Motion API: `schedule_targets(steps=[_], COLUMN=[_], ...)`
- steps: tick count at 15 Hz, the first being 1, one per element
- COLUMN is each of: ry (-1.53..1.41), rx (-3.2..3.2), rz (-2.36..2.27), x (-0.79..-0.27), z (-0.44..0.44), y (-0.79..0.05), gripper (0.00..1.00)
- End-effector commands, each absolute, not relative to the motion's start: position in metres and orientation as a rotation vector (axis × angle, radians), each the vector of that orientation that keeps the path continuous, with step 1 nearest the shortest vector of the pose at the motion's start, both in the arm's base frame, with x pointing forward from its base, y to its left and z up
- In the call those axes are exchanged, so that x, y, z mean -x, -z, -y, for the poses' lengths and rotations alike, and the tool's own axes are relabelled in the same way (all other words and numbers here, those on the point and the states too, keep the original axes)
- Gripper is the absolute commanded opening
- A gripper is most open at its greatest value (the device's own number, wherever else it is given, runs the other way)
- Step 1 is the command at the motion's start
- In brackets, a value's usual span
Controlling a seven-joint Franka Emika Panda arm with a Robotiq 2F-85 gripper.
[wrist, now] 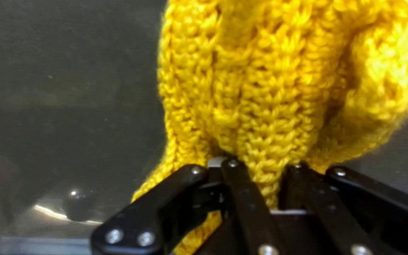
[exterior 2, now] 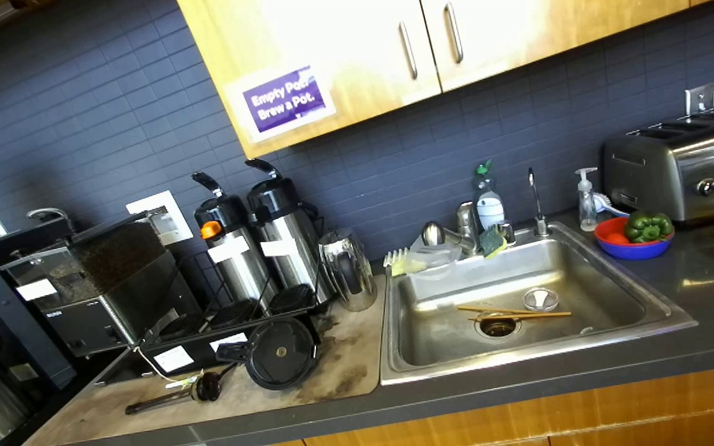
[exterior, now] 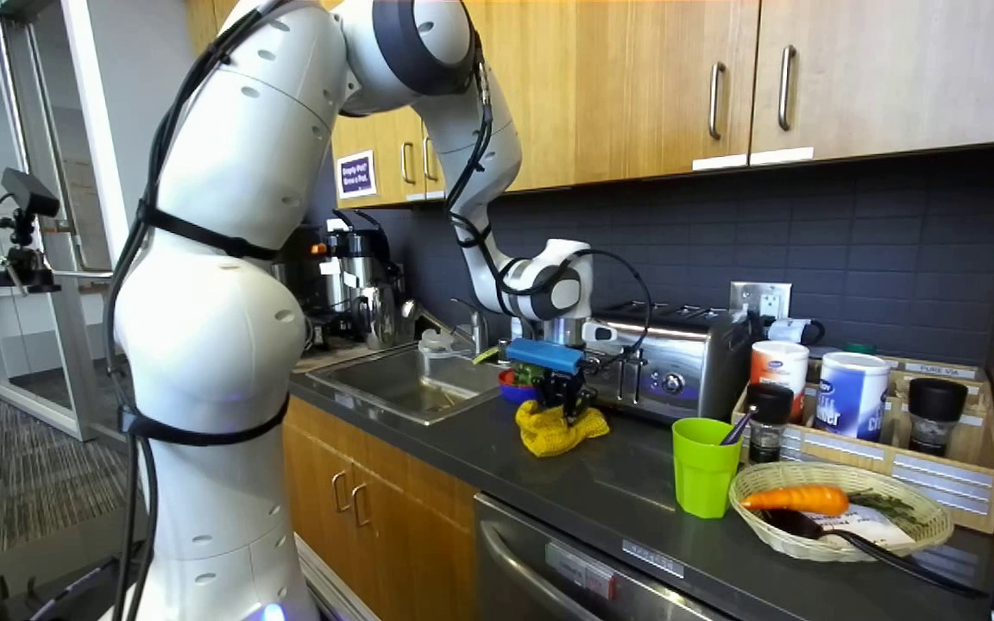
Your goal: Use the yellow towel to wipe the kitchen counter surface
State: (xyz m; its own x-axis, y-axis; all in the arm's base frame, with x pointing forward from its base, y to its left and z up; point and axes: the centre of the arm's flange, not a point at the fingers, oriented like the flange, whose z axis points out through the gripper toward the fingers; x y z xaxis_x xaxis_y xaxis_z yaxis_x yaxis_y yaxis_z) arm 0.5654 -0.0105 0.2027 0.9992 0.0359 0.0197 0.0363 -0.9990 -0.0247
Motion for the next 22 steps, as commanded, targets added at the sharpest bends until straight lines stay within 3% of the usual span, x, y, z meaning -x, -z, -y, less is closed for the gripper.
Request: schedule_targets(steps=[1, 9, 22], ry=[-0.117, -0.164, -0.051], rx=[3.136, 3.174, 3.117], rz=[0.273, 0.486, -0.199], x=[-0.562, -0.573, -0.601], z=[-0.038, -0.072, 0.107], y=[-0.154, -0.152, -0.173], gripper=[0.05, 0.05, 0.05])
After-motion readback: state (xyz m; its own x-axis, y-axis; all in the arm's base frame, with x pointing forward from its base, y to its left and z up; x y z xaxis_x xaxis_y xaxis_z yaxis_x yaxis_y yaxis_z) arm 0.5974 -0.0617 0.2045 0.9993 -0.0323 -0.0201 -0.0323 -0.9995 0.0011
